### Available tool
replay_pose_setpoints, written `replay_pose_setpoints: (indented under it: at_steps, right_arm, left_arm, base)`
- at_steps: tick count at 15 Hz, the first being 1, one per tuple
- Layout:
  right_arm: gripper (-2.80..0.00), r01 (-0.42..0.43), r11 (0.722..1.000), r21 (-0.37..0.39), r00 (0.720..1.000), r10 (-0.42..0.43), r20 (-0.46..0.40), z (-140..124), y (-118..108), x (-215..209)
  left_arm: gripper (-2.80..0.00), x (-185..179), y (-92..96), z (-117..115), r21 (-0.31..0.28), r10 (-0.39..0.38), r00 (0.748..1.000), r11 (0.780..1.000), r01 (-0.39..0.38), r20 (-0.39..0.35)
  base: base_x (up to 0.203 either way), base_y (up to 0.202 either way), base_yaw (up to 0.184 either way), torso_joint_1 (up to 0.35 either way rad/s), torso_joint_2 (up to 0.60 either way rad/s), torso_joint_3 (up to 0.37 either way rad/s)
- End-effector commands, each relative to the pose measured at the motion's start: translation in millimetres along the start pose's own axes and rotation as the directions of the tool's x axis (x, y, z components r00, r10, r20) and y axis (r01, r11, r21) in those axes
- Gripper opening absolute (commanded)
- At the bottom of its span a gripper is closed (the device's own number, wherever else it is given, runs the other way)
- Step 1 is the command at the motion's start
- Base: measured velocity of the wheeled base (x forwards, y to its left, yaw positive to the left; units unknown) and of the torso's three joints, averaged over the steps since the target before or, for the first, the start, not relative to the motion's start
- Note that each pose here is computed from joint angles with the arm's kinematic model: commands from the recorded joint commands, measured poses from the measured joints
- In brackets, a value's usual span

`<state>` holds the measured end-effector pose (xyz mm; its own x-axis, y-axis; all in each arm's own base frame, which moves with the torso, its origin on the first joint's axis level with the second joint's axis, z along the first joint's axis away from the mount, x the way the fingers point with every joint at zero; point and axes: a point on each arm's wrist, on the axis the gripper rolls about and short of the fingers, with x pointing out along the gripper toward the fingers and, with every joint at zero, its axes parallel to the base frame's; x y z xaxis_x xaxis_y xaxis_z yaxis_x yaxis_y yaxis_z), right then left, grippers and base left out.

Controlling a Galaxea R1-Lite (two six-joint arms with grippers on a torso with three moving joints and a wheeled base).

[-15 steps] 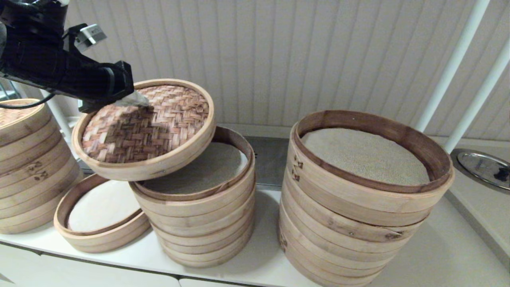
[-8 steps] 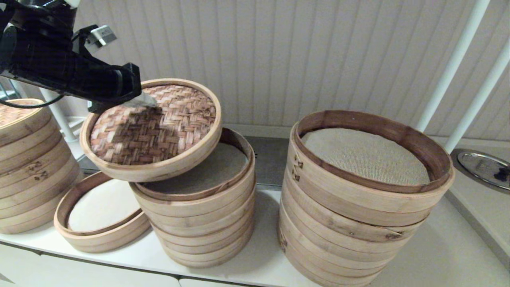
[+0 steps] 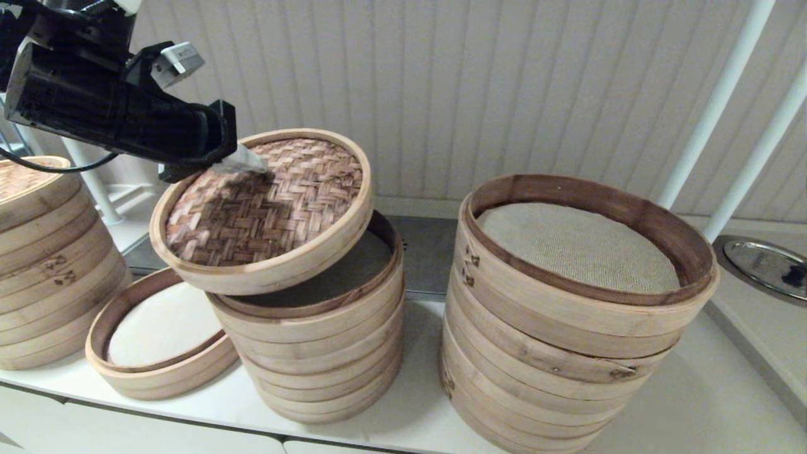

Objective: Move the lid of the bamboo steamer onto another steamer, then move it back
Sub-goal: Put the steamer

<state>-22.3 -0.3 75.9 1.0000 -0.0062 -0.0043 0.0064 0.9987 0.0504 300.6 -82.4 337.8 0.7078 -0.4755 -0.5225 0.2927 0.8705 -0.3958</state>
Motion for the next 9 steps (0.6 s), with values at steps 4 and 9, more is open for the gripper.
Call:
replay_pose_setpoints:
  at_steps: [4,9]
  right_arm:
    - [-2.8,0.0,1.0,0.0,1.0,0.0,-0.002,-0.8,-0.1,0.2]
    - [-2.8,0.0,1.0,0.0,1.0,0.0,-0.002,-0.8,-0.1,0.2]
  left_arm:
    - [-2.8,1.2,-1.1,-3.2,0.009,-0.011,0.999,1.0,0.012,-0.031]
    - [-2.8,3.6,-5.7,-8.4,0.017,-0.044,0.996,0.999,0.046,-0.08]
  base:
    - [0.0,0.0,0.0,0.0,0.0,0.0]
    - [0.0,0.0,0.0,0.0,0.0,0.0]
